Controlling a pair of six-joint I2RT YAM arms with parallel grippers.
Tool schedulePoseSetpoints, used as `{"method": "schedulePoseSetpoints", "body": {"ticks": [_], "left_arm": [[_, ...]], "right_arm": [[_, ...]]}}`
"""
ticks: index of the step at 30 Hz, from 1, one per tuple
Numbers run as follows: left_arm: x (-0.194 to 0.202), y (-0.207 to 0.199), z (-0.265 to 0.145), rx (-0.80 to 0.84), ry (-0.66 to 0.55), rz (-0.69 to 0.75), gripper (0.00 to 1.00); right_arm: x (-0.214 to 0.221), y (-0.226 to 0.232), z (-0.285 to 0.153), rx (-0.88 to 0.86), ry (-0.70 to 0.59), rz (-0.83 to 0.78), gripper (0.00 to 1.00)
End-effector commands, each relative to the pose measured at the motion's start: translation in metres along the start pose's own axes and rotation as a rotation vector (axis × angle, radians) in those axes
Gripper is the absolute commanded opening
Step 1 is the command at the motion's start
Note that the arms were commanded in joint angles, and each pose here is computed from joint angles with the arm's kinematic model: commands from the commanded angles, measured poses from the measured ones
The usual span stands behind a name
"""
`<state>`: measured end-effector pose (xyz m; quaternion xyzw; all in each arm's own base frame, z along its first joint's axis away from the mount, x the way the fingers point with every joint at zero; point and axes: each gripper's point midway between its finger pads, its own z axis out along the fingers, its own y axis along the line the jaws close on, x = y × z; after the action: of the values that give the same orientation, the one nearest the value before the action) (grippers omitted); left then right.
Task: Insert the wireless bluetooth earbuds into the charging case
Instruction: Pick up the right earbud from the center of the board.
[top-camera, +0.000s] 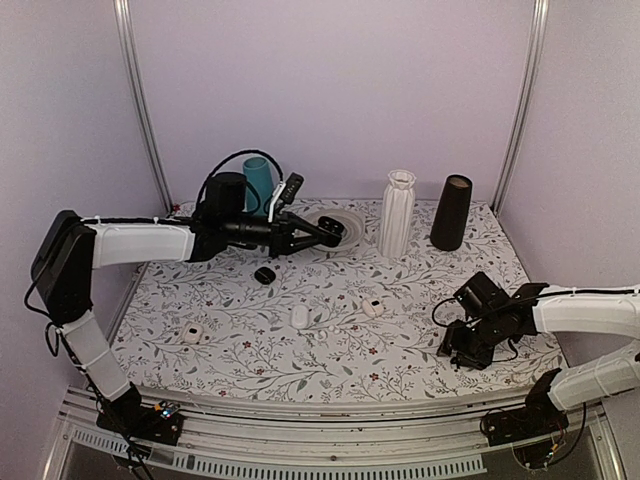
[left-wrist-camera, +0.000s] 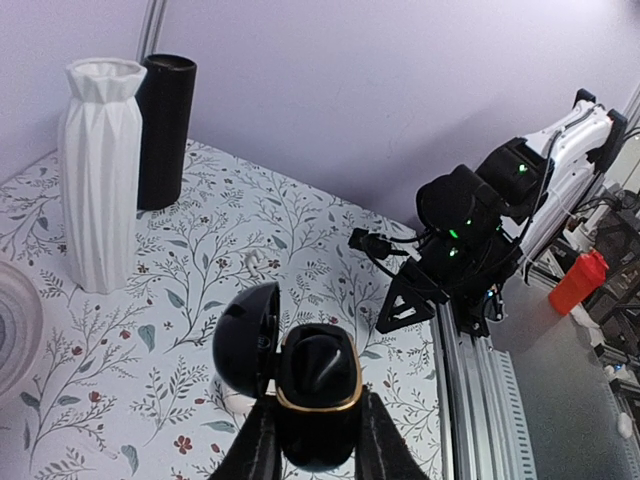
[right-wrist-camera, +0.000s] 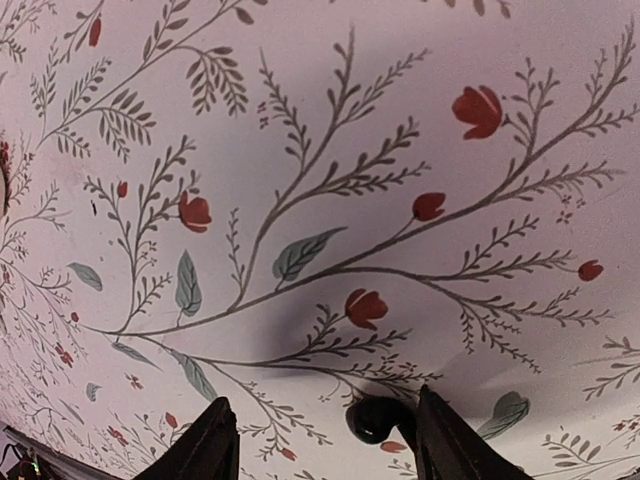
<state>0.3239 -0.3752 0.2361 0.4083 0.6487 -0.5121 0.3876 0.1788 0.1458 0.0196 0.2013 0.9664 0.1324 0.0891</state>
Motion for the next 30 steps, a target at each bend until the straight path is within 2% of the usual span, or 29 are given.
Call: {"method": "schedulePoseSetpoints", "body": {"ticks": [1, 5, 10, 15, 22, 30], "left_arm": [[-0.012, -0.005, -0.009, -0.010, -0.028, 0.042, 0.00], [-0.013, -0.005, -0.010, -0.015, -0.029, 0.046, 0.00], [-0.013, -0.006, -0.010, -0.015, -0.030, 0.047, 0.00], [-0.015, -0.006, -0.011, -0.020, -0.033, 0.053, 0.00], [-0.015, -0.006, -0.011, -0.021, -0.033, 0.051, 0.00], [-0.015, -0.006, -0.011, -0.024, -0.033, 0.052, 0.00]], "right_arm": [[0.019, 0.018, 0.004, -0.030, 0.071, -0.013, 0.60], [0.026, 0.029, 0.005, -0.021, 0.085, -0.031, 0.60], [0.016, 0.014, 0.003, 0.052, 0.028, -0.013, 0.58], [0.009, -0.002, -0.001, 0.122, -0.009, 0.048, 0.44], [-0.002, 0.004, -0.003, 0.119, -0.059, 0.102, 0.37], [-0.003, 0.011, 0.004, 0.135, -0.043, 0.090, 0.31]]}}
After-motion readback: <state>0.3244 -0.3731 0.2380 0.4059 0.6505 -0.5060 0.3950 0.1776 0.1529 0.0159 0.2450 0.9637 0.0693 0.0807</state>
